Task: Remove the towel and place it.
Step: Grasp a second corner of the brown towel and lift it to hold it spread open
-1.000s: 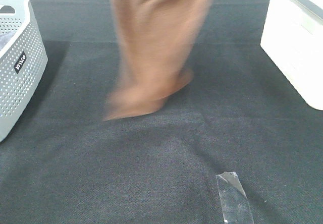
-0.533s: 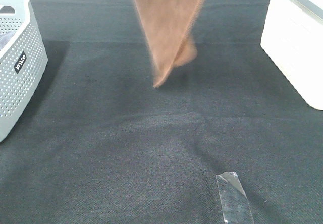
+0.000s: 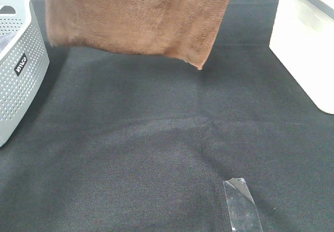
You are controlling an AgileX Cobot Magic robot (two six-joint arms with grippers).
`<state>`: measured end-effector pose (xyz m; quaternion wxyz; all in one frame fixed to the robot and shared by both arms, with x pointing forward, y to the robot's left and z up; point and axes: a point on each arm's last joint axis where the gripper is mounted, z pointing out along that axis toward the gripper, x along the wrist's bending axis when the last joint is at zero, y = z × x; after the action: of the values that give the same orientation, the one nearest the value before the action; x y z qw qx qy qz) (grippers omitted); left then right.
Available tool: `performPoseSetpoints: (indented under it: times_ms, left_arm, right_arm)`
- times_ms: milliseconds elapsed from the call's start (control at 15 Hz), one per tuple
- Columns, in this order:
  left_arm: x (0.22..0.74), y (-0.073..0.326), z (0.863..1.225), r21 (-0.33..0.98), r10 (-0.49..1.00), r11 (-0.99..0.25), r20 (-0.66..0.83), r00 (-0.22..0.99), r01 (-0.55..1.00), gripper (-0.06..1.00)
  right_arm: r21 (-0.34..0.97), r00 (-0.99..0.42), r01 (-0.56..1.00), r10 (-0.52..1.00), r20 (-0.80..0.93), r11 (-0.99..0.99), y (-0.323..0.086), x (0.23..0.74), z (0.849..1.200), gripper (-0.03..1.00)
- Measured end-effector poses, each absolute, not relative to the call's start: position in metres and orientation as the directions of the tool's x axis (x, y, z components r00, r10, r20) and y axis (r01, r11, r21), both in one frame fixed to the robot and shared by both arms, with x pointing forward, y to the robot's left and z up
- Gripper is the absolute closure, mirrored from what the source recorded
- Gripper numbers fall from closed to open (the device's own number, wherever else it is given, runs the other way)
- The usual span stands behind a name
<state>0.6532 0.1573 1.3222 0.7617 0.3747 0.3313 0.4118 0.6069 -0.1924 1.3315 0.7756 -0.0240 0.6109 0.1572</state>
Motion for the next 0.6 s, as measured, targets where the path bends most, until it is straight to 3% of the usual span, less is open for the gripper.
performPoseSetpoints:
  times_ms: [200, 400, 600]
  left_arm:
    - [0.677, 0.165, 1.303, 0.813, 0.873, 0.389, -0.175, 0.456, -0.433, 0.94]
    - [0.695, 0.178, 1.288, 0.798, 0.875, 0.401, -0.188, 0.446, -0.45, 0.94]
    - [0.711, 0.187, 1.279, 0.765, 0.876, 0.412, -0.184, 0.446, -0.494, 0.94]
  right_arm:
    - [0.169, 0.238, -0.276, 0.237, -0.942, 0.946, -0.193, 0.634, 1.32, 0.97]
    - [0.288, 0.255, -0.293, 0.365, -0.895, 0.912, -0.207, 0.661, 1.319, 0.97]
    - [0.318, 0.239, -0.3, 0.394, -0.888, 0.899, -0.203, 0.686, 1.301, 0.97]
